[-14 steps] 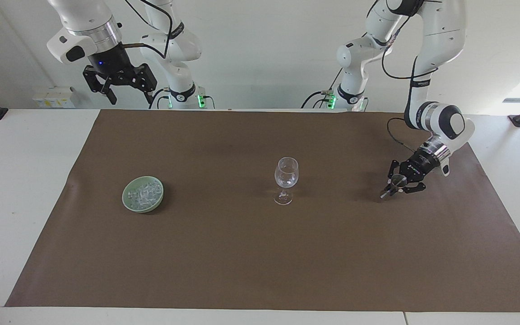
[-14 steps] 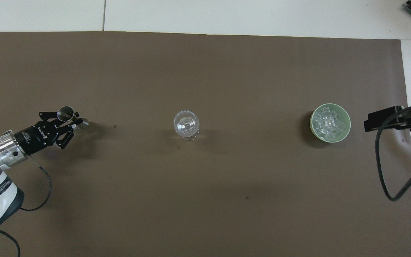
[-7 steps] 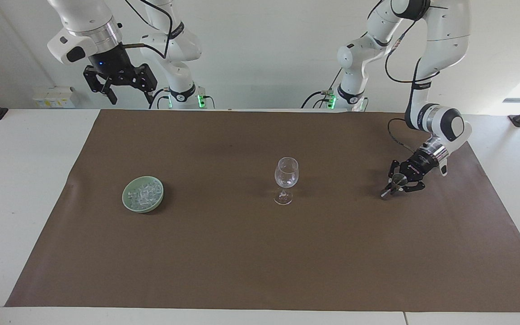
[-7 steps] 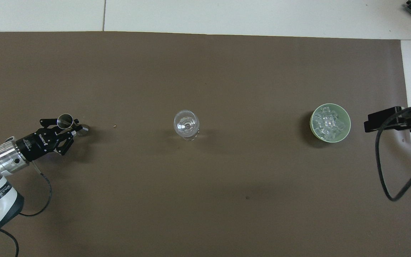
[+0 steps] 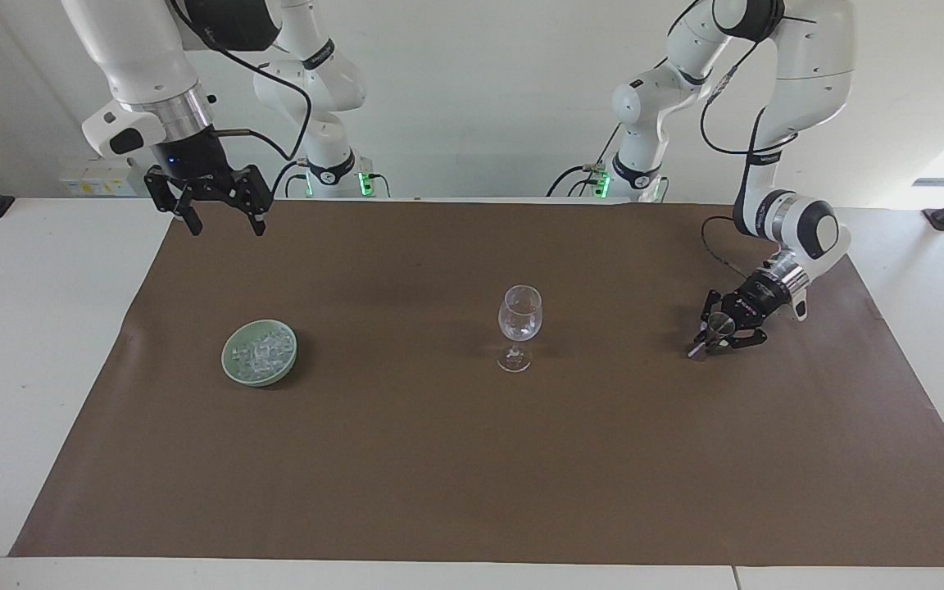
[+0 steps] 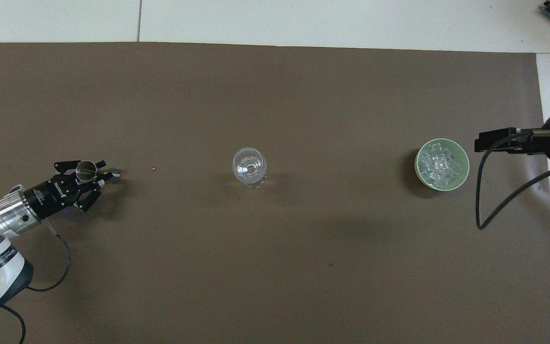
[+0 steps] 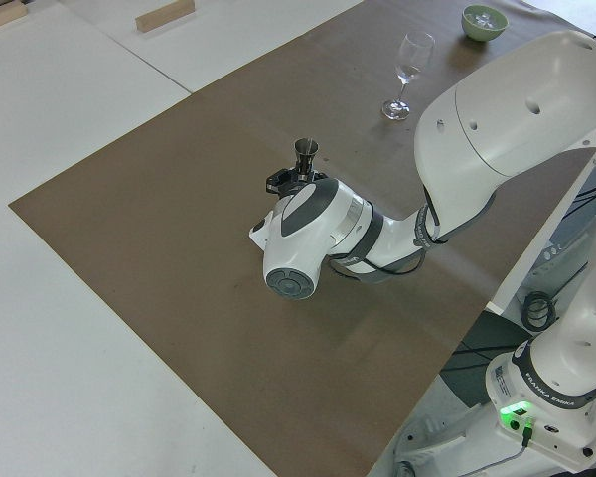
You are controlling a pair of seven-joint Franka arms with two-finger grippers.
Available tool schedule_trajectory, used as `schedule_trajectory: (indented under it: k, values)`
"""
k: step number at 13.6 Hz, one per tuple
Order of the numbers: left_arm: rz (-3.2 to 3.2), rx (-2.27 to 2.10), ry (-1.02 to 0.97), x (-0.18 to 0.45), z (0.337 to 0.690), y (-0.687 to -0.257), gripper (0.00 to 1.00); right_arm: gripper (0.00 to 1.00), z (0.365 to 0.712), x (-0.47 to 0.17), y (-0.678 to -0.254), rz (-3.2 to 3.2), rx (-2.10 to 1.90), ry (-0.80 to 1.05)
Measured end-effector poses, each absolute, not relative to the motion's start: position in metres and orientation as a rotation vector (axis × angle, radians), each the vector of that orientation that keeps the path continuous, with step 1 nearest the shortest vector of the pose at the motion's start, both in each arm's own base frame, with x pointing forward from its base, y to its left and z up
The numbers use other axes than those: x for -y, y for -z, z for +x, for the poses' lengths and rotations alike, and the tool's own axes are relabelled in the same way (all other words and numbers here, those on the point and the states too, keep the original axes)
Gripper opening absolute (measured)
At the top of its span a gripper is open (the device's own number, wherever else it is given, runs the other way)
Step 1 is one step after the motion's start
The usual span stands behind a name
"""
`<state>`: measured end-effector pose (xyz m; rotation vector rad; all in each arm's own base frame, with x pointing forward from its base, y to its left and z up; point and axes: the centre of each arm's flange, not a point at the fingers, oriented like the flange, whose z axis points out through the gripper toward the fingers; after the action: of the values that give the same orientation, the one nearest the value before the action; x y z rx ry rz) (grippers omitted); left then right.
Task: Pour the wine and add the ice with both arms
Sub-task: 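Release the jigger with the left gripper while the right gripper reaches the green cup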
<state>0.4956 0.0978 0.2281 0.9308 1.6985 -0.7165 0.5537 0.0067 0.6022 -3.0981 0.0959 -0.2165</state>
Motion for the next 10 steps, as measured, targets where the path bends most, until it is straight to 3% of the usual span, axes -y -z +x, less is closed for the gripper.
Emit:
schedule_trajectory:
  k: [5,6,10]
  values:
    - [0.937,-1.694,0.708,-0.099,0.497,-0.229,0.96,1.00,0.561,0.004,-0.538,-3.098,-0.125,0.236]
    - [0.946,-1.687,0.697,-0.100,0.498,-0.230,1.00,1.00,0.564,0.008,-0.526,-3.099,-0.117,0.241]
    - [1.067,-1.651,0.637,-0.116,0.502,-0.238,1.00,1.00,0.576,0.014,-0.468,-3.106,-0.064,0.220]
